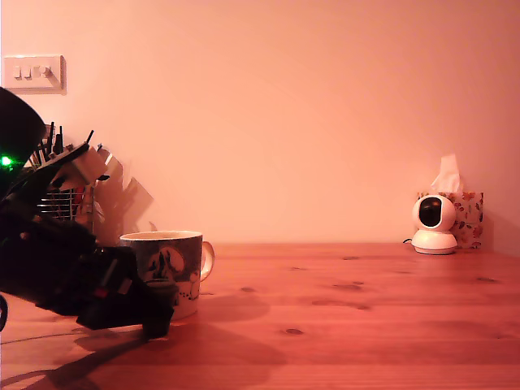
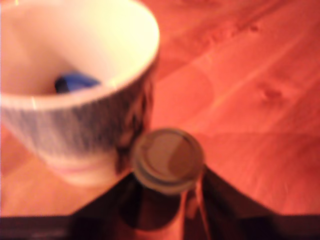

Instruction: Pick up the coffee capsules on the table and drop them inside the coffee cup

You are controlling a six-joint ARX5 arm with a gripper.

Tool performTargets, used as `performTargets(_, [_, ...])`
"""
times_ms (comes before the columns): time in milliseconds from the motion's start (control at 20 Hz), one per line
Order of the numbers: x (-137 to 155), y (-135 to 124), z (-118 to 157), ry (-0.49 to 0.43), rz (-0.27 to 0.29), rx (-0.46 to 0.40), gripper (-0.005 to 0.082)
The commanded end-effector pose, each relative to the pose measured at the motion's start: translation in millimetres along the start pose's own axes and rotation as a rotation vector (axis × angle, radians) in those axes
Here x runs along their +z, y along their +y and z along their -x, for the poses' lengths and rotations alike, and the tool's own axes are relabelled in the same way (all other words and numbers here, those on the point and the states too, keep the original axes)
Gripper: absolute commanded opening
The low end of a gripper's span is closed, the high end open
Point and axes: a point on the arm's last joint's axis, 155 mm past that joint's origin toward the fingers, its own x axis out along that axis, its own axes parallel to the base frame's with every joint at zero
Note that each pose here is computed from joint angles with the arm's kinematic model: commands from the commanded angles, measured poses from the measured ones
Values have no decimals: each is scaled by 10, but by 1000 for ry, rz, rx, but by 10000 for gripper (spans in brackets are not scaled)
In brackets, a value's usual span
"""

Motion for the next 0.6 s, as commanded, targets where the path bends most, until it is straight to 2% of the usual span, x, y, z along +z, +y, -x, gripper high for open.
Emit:
performTargets(0, [-31, 5, -7, 8, -17, 0, 229])
performTargets(150, [-31, -21, -7, 7, -20, -15, 227])
performTargets(400, [36, -263, 22, -15, -27, -135, 228])
performTargets(550, [179, -373, 81, -55, -34, -186, 228])
